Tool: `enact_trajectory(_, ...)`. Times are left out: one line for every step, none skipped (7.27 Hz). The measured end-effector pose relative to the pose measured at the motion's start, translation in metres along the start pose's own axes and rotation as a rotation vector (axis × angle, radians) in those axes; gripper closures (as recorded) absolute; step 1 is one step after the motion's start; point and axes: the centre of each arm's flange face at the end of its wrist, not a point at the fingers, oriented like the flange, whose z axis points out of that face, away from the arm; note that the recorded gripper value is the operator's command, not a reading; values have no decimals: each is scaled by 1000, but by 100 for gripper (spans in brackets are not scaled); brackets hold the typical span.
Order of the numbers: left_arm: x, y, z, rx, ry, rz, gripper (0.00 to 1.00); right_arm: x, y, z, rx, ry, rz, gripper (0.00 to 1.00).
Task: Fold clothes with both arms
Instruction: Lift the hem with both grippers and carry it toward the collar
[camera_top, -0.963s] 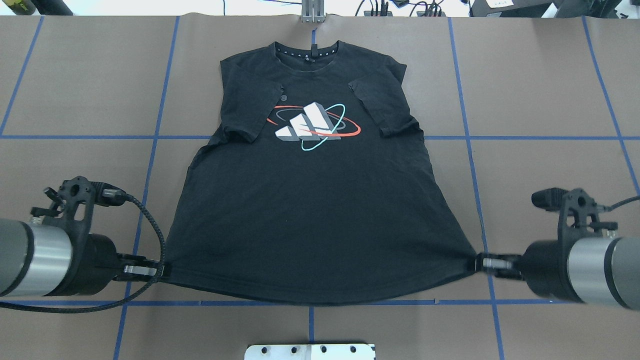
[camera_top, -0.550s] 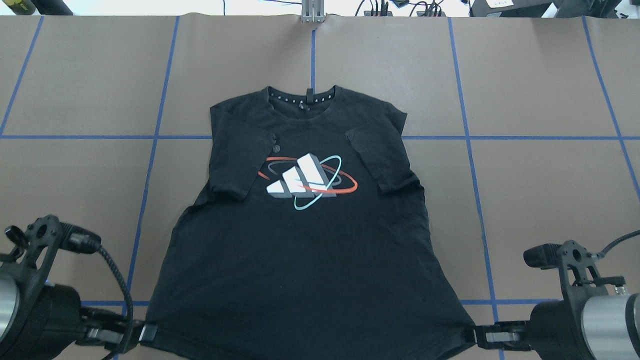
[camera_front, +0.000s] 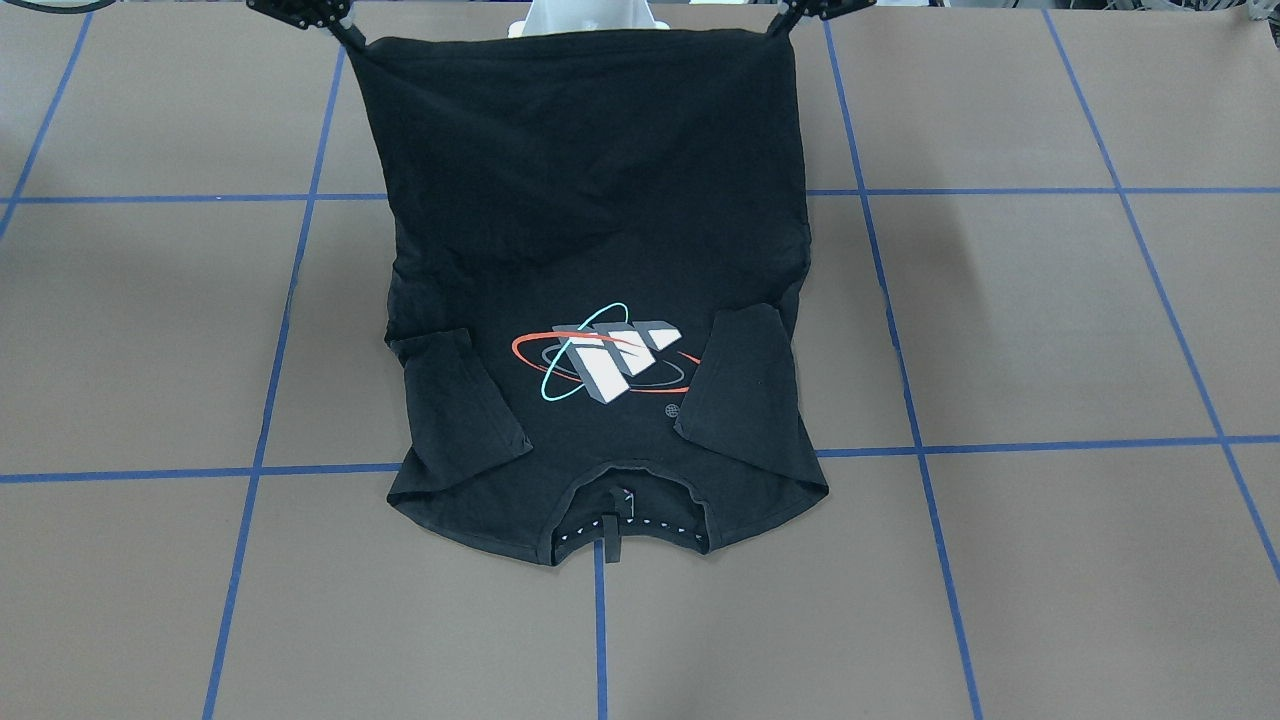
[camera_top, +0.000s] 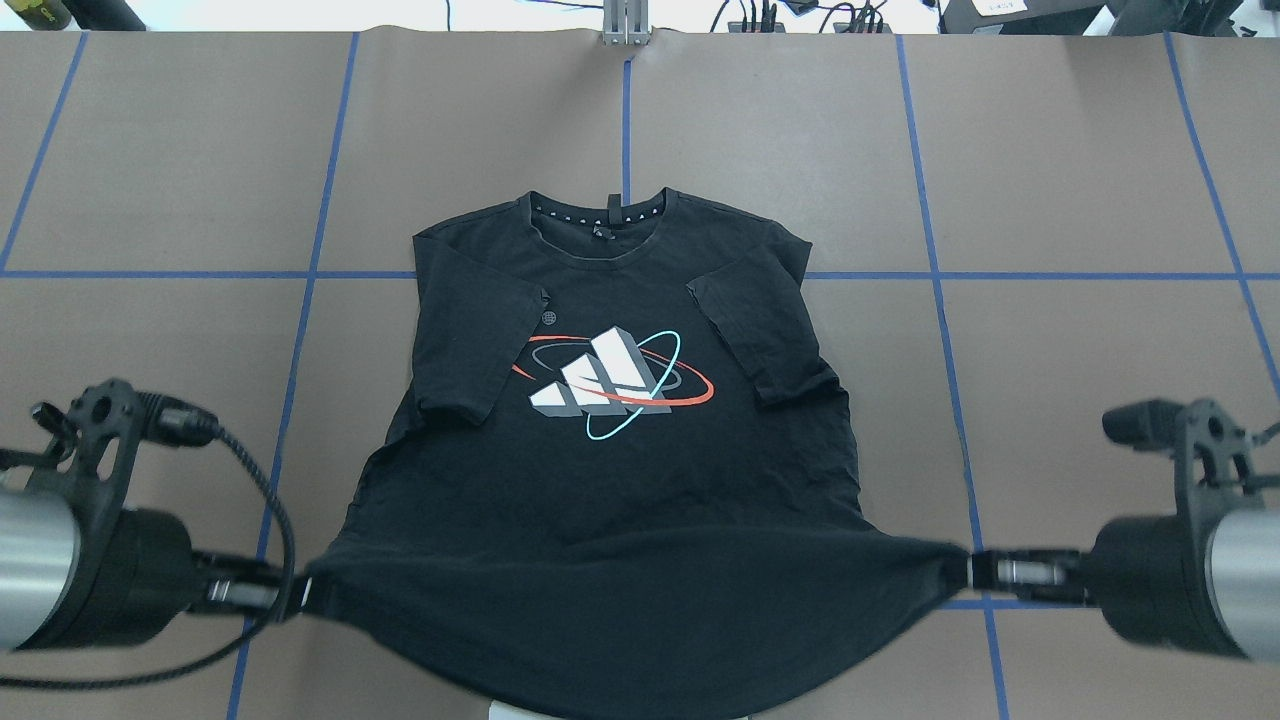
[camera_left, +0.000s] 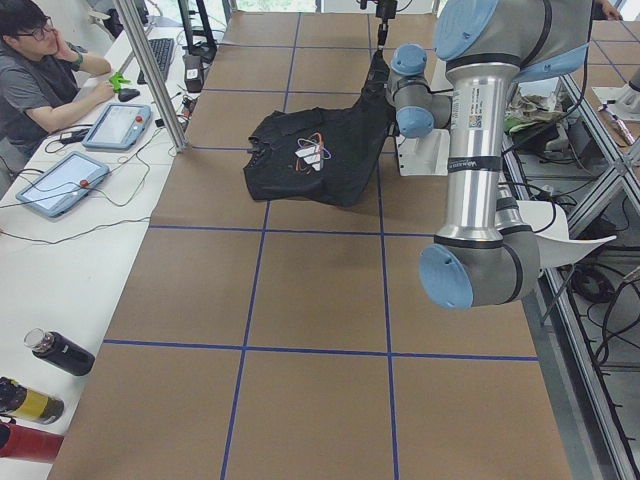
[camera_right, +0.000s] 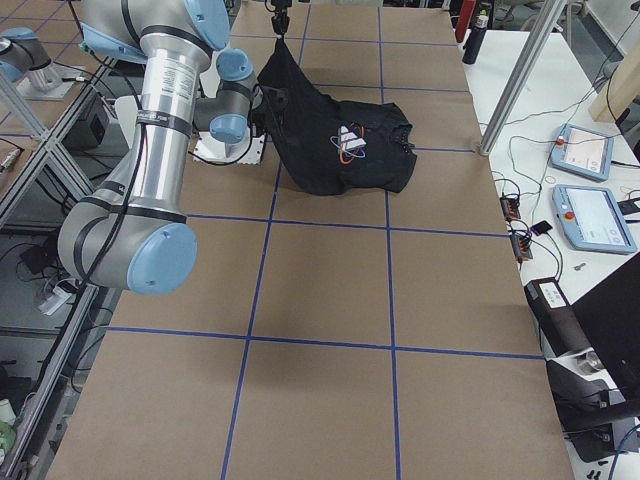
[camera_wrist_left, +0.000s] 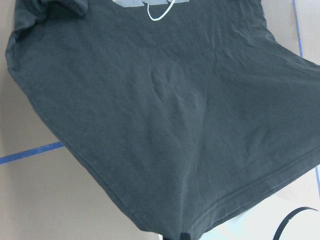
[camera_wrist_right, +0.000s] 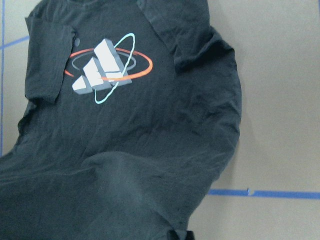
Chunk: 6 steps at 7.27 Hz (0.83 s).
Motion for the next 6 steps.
enact_trajectory(-4, -26, 9, 89, -33, -19, 100, 4, -29, 9, 78, 7, 31, 100)
enact_trajectory(-7, -51, 17, 179, -67, -38, 100, 8, -61, 26, 154, 18, 59, 100)
enact_trajectory(-10, -78, 22, 256, -97, -59, 100, 7, -91, 47, 223, 29, 80, 100)
enact_trajectory(-14, -107, 24, 318, -121, -81, 100, 3, -118, 65, 285, 39, 93, 100)
enact_trajectory(-20, -135, 24, 367, -144, -100, 100, -3, -141, 81, 337, 53, 106, 100)
enact_trajectory(-26, -159, 28, 402, -169, -116, 100, -15, -162, 92, 375, 73, 118, 100)
